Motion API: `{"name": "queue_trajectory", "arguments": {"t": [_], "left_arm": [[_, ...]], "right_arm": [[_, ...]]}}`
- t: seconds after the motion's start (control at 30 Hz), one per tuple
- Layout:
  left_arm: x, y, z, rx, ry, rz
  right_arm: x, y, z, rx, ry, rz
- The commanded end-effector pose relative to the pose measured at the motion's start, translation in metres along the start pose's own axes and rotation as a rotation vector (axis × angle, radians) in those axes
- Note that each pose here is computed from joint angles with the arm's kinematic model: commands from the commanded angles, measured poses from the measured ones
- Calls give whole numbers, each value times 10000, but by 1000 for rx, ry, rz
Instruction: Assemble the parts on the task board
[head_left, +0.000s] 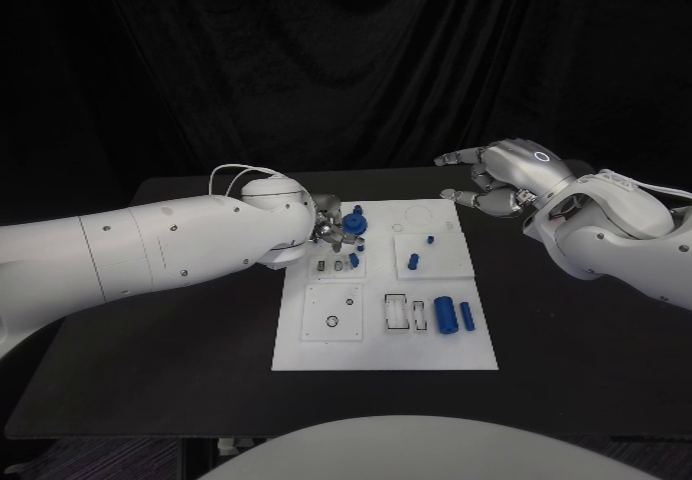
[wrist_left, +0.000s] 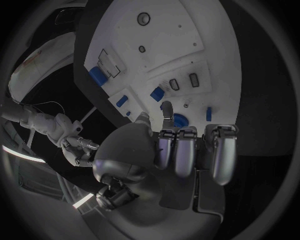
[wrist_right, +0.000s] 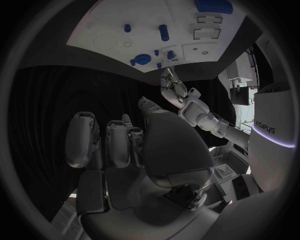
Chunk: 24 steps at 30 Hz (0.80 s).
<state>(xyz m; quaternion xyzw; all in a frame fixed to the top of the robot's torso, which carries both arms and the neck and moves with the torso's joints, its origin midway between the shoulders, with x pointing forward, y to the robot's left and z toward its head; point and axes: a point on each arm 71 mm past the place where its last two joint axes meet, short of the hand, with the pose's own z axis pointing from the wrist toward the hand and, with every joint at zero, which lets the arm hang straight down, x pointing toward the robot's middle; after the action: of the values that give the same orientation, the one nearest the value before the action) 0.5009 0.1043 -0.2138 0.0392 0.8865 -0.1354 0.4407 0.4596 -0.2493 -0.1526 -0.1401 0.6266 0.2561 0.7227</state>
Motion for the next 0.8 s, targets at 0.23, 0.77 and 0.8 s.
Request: {"name": "queue_trajectory", "arguments": {"t": [0.23,0.77,0.8], "left_arm": [[77,-10,47,12,4,-8],[169,-34,128,42,0,-27],[179,-35,132,44,2,-27]], "right_arm": [[25,-13,9,23,21,-2],[31,-19,7,27,30,-2],[32,-19,8,27,31,-2]]}}
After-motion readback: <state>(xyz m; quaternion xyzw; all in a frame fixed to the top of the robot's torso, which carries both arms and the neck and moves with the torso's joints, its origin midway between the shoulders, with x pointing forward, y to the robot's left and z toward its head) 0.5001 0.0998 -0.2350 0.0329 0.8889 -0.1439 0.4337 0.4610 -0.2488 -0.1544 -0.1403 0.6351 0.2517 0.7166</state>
